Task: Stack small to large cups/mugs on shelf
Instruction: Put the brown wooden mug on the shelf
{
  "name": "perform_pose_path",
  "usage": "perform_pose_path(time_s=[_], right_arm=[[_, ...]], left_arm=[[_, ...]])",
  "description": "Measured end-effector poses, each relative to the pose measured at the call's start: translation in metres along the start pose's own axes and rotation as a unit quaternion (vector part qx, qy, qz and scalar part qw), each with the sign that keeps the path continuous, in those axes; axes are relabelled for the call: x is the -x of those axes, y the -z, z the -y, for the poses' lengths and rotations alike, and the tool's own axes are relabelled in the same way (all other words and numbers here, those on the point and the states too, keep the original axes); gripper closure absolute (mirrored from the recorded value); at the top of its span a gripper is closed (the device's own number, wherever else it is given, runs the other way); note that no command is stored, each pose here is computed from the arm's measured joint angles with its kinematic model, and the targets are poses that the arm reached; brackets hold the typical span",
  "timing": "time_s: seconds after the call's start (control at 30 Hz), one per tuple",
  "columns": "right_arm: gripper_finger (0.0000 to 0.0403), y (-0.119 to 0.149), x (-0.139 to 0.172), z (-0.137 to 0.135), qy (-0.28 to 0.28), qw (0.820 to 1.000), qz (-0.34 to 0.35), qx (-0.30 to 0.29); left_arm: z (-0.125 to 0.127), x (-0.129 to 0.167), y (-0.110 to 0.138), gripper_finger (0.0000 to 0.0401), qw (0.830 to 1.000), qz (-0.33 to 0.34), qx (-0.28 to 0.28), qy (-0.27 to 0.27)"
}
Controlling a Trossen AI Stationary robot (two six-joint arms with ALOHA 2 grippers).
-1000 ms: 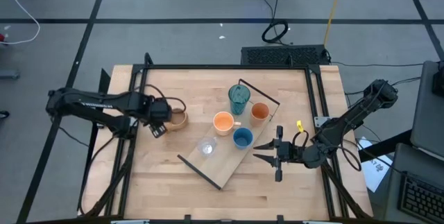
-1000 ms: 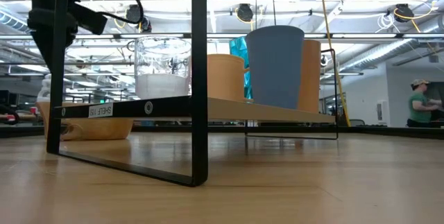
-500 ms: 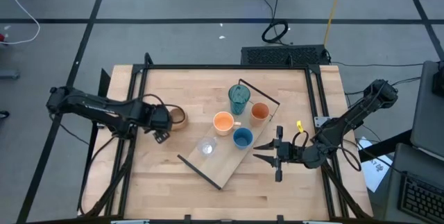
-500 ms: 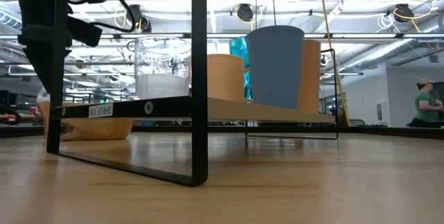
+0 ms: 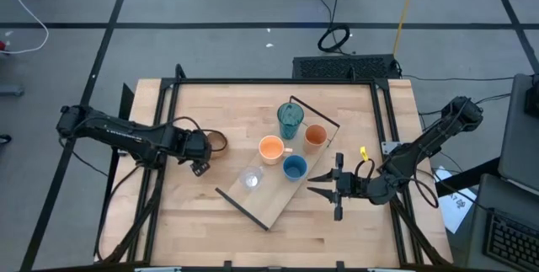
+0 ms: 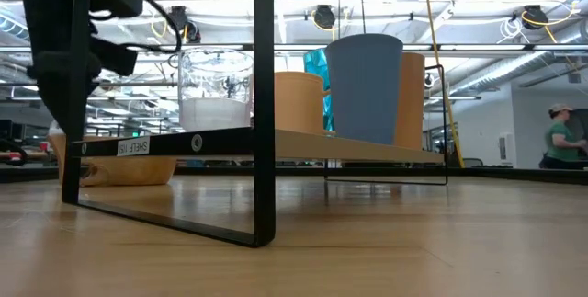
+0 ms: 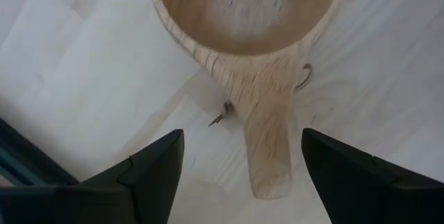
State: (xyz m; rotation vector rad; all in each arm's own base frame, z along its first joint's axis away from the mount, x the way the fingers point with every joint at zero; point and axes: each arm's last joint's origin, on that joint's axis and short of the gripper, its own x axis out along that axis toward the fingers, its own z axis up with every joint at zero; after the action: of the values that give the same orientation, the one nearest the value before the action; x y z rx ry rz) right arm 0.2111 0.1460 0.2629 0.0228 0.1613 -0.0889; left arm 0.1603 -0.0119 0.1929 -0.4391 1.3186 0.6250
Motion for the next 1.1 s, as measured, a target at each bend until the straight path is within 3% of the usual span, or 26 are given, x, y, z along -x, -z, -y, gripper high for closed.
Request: perform_pose_path(time_s=[0.33, 0.87, 1.1], right_arm=[[0.0314, 0.0, 0.0, 0.0, 0.0, 1.0, 0.0, 0.001], [0.0314, 0.0, 0.0, 0.0, 0.0, 1.0, 0.0, 0.001], [0.0314, 0.0, 0.0, 0.0, 0.0, 1.0, 0.0, 0.0]], left_arm=[[-0.003, -0.016, 0.006, 0.0117, 1.0, 0.007, 0.008, -0.009], [0.0, -0.019, 0.005, 0.0302, 0.999, 0.011, -0.037, 0.013], [0.001, -0.016, 0.003, 0.0311, 0.998, 0.014, -0.064, 0.017]])
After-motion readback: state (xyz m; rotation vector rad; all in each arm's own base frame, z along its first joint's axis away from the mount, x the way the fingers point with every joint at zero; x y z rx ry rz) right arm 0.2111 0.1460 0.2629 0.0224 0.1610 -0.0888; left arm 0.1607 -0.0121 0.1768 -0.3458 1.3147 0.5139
